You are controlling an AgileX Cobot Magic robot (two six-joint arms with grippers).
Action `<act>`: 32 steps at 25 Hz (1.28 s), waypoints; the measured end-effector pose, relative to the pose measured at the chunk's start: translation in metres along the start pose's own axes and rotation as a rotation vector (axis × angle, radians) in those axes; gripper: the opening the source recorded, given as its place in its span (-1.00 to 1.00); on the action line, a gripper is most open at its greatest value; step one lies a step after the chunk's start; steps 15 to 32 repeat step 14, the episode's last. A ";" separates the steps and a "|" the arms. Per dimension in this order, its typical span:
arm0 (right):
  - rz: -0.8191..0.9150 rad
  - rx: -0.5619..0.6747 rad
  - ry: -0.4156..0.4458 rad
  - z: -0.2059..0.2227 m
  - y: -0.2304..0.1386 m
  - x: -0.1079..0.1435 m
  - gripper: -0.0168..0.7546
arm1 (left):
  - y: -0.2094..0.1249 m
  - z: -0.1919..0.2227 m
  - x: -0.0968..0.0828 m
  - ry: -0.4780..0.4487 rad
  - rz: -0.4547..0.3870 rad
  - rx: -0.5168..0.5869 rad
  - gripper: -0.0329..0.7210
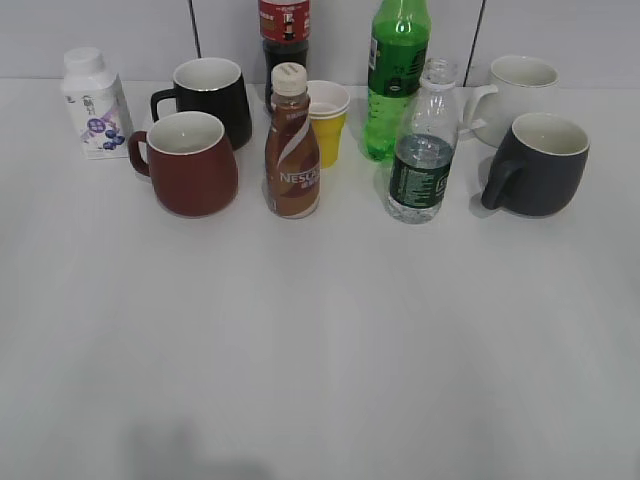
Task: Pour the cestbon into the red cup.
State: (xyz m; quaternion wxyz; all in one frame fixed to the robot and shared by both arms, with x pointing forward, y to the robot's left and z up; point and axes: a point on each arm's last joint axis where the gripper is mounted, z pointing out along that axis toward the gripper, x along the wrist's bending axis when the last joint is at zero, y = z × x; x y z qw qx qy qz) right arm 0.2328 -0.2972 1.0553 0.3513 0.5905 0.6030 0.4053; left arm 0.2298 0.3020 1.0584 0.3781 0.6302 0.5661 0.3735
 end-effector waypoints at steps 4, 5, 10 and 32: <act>0.000 0.000 0.000 0.000 0.000 0.000 0.57 | 0.000 0.000 0.000 0.000 0.000 0.000 -0.29; 0.000 0.000 0.000 0.000 0.000 0.000 0.57 | 0.000 0.000 0.000 0.000 0.000 0.000 -0.29; 0.000 0.000 0.000 0.000 0.000 0.000 0.57 | 0.000 0.000 0.000 0.000 0.000 0.000 -0.29; 0.000 0.001 0.000 0.000 0.000 0.000 0.57 | 0.000 0.000 0.000 0.000 0.000 0.000 -0.29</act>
